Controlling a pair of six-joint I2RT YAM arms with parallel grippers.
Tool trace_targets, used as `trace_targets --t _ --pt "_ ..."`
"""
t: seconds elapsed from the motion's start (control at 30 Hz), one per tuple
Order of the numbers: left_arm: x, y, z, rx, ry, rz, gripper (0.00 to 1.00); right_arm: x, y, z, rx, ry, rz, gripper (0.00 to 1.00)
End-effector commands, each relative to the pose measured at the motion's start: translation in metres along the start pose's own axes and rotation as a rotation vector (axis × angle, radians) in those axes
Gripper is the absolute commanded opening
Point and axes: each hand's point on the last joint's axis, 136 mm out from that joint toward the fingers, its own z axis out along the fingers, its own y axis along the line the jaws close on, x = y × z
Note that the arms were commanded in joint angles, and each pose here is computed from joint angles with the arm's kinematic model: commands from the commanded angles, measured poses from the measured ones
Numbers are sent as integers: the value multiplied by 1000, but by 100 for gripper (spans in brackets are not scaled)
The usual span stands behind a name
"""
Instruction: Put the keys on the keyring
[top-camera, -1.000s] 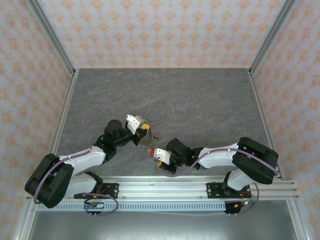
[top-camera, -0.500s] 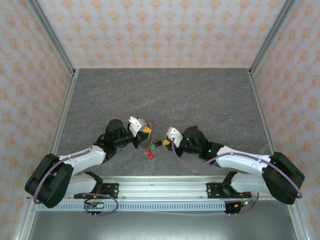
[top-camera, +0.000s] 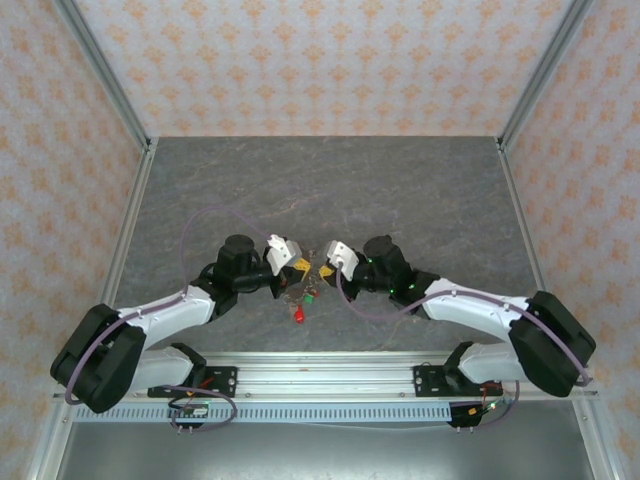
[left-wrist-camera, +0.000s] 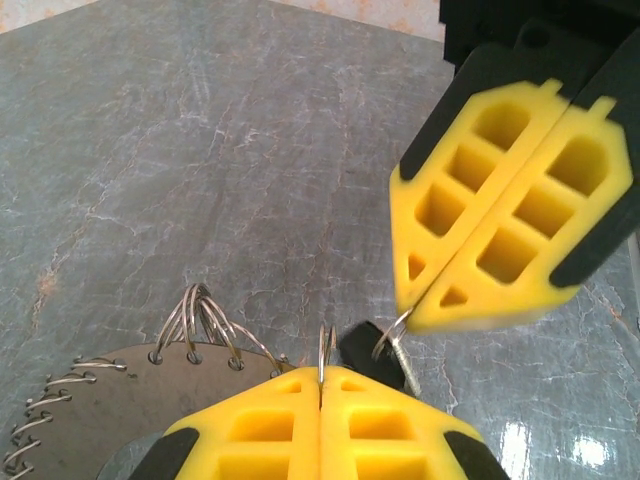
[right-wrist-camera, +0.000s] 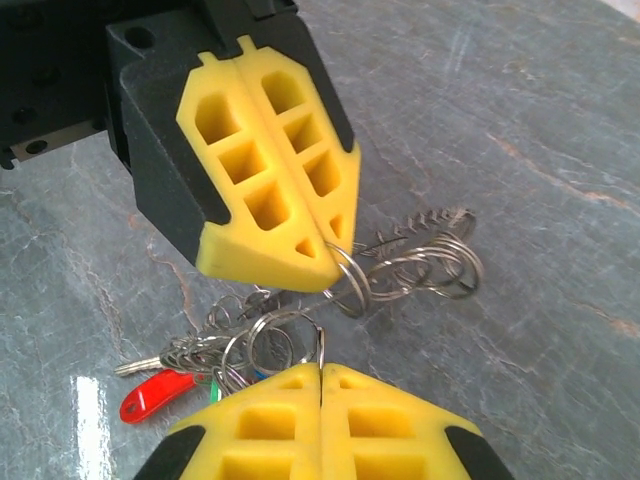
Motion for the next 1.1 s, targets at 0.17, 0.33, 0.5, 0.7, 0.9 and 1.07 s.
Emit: trace_targets --t 0.17,0.33,0.5,0.7,0.9,1.07 --pt "-15 -3 5 32 -19 46 0 -37 1 6 -43 -118 -59 0" --pt "-14 -2 7 32 -15 46 0 -41 -2 4 -25 -137 -63 0" --pt "-14 -2 8 32 -10 46 0 -40 -5 5 -7 -139 -61 0" --pt "-12 0 6 13 -1 44 0 -39 -13 1 49 -144 -67 0" --pt "-12 0 4 11 -3 49 0 -39 -9 1 27 -142 -65 0" --pt "-13 1 4 2 -3 48 0 -38 -9 0 31 -144 -56 0"
